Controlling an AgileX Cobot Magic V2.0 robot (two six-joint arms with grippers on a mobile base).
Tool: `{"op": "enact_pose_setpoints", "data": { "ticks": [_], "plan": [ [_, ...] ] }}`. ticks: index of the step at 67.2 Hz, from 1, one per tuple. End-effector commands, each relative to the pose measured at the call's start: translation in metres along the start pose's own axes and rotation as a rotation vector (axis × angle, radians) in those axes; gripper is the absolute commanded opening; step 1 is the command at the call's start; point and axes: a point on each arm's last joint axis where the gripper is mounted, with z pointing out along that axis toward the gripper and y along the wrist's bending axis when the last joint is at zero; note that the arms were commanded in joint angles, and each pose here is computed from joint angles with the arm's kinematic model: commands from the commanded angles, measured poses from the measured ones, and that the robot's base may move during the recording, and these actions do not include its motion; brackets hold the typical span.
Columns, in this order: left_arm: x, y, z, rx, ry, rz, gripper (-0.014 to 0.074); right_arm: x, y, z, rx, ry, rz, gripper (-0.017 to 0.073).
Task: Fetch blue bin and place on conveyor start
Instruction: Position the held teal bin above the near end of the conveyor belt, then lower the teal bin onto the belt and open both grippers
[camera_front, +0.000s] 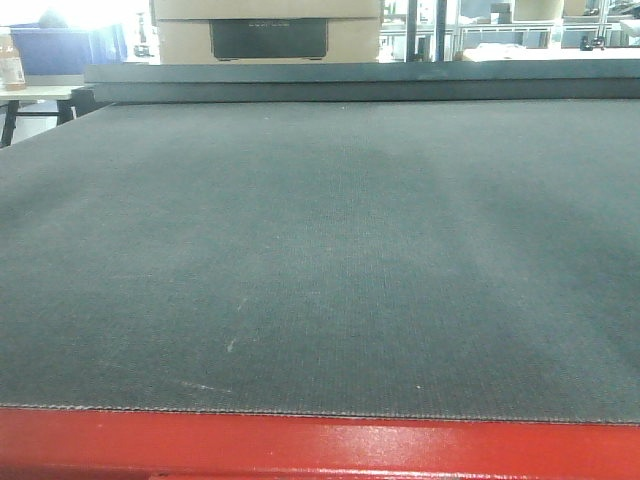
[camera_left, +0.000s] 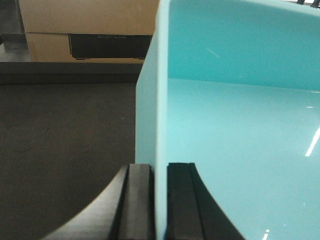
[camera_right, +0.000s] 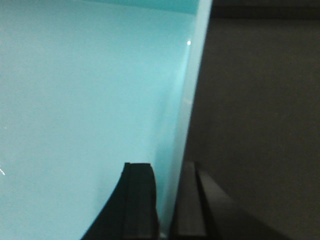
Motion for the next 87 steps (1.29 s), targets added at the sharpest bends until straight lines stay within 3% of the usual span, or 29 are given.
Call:
{"op": "enact_pose_setpoints", "data": {
  "ticks": [1,33,60,87],
  "plan": [
    [-0.01,0.001,-0.007,0.007,-0.065,-0.015,-0.0111,-0.009,-0.001,-0.008,0.003,-0.076,-0.023,-0.0153],
    [-0.009,0.001,-0.007,0.007,-0.055,-0.017,-0.0111,-0.01,-0.001,-0.008,0.001,-0.09,-0.023,-0.0153],
    [0.026,0.005,-0.007,-0.047,0.294,-0.022,-0.0111,0.017,-0.005,-0.003,0.031,0.183,-0.018,-0.0153],
    [0.109,0.007,0.053,-0.044,0.5,-0.028,-0.0111,0.061,-0.022,0.067,0.095,0.32,-0.039,-0.0153]
  ]
}}
